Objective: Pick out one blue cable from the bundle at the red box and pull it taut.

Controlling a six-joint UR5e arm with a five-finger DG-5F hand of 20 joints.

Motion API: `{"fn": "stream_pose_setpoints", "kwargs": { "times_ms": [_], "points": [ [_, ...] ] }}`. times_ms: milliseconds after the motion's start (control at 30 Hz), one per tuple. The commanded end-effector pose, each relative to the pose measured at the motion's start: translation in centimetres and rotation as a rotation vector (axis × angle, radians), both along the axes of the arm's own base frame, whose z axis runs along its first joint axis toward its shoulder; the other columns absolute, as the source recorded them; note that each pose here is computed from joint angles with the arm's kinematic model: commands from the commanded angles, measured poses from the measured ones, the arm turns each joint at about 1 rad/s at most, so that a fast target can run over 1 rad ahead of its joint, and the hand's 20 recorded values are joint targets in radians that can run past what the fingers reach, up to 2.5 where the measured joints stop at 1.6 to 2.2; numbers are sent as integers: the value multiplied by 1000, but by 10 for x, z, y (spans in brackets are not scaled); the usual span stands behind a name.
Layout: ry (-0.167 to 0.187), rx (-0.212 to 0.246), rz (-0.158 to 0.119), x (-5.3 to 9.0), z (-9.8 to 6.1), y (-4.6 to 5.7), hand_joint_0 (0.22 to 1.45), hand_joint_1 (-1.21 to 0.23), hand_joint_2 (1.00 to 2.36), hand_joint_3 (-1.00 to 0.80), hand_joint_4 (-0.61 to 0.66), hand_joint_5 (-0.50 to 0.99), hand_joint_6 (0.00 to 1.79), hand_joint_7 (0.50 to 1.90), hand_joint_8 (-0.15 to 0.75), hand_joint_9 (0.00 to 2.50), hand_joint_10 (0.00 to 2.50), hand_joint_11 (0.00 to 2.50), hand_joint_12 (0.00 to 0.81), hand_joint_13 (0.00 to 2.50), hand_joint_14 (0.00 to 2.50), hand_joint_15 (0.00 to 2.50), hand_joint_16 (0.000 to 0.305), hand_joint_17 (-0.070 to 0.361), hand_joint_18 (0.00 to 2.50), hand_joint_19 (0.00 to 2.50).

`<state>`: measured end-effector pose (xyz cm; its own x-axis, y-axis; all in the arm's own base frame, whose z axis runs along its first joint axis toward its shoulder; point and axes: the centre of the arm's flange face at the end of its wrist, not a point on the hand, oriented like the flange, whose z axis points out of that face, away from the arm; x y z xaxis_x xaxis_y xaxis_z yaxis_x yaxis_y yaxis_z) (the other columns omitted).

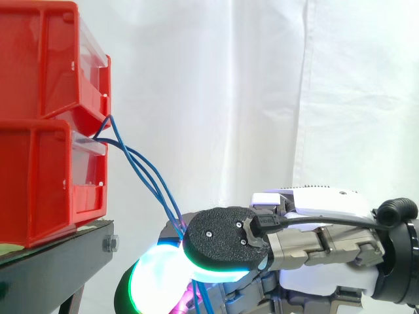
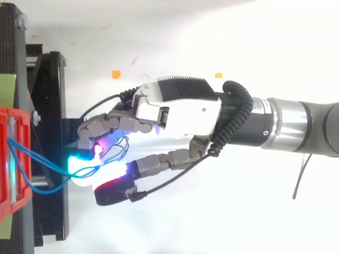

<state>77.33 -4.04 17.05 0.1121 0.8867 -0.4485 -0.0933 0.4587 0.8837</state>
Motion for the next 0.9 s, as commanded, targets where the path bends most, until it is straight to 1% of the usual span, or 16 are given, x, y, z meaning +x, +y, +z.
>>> {"fn": "stream_pose_setpoints", "kwargs": {
  "times_ms": [0,133,200,233,267,300,333,367,400,500,567,600,633,667,800,867],
  "points": [
    [-1,6,3,0,0,0,619,-632,1019,-126,42,-134,682,989,216,855,15,413,305,763,19,441,46,103,515,607],
    [0,17,5,0,0,0,602,-682,1018,-192,46,-141,701,964,214,854,16,427,303,765,18,445,45,101,515,615],
    [2,25,9,0,-1,1,562,-691,1010,-365,59,-142,710,936,218,858,17,426,306,771,18,444,46,103,523,608],
    [2,31,11,0,0,1,554,-677,1007,-413,62,-141,711,927,220,860,15,418,306,772,19,446,46,104,525,605],
    [2,35,16,0,0,1,534,-624,1000,-500,74,-138,709,920,228,870,15,417,308,777,19,443,47,106,535,609],
    [2,36,18,0,0,1,517,-549,1000,-500,73,-134,702,924,229,874,14,409,313,782,17,437,48,108,545,605],
    [2,37,21,0,0,2,516,-537,1000,-500,77,-133,701,923,228,875,14,413,314,782,19,436,48,109,546,605],
    [1,39,26,0,0,1,513,-409,1000,-500,78,-123,667,967,224,882,16,400,316,786,18,435,48,109,549,610],
    [1,41,31,0,0,2,521,-350,1000,-500,59,-114,632,1034,225,895,16,395,313,785,18,435,48,108,544,614],
    [3,41,36,0,0,1,554,-297,1000,-500,41,-108,608,1082,217,894,14,399,306,780,18,445,46,104,529,626],
    [3,42,40,0,0,2,580,-334,1000,-500,42,-107,602,1099,213,894,14,408,304,778,18,451,45,102,521,635],
    [3,43,42,0,0,1,607,-450,1008,-398,34,-106,597,1116,212,893,15,409,302,780,18,445,45,101,522,630],
    [3,43,42,0,0,1,611,-477,1010,-376,33,-106,595,1119,211,891,17,403,301,780,19,448,45,101,522,633],
    [3,43,42,0,0,1,615,-538,1015,-298,40,-105,593,1127,213,889,15,417,305,780,18,451,45,101,524,631],
    [1,43,44,0,0,2,623,-650,1020,-178,35,-107,588,1135,219,881,16,420,307,777,19,449,45,101,531,631],
    [3,44,44,0,0,2,625,-667,1020,-158,36,-108,590,1141,218,876,17,417,306,774,19,449,45,102,532,631]
  ]
}}
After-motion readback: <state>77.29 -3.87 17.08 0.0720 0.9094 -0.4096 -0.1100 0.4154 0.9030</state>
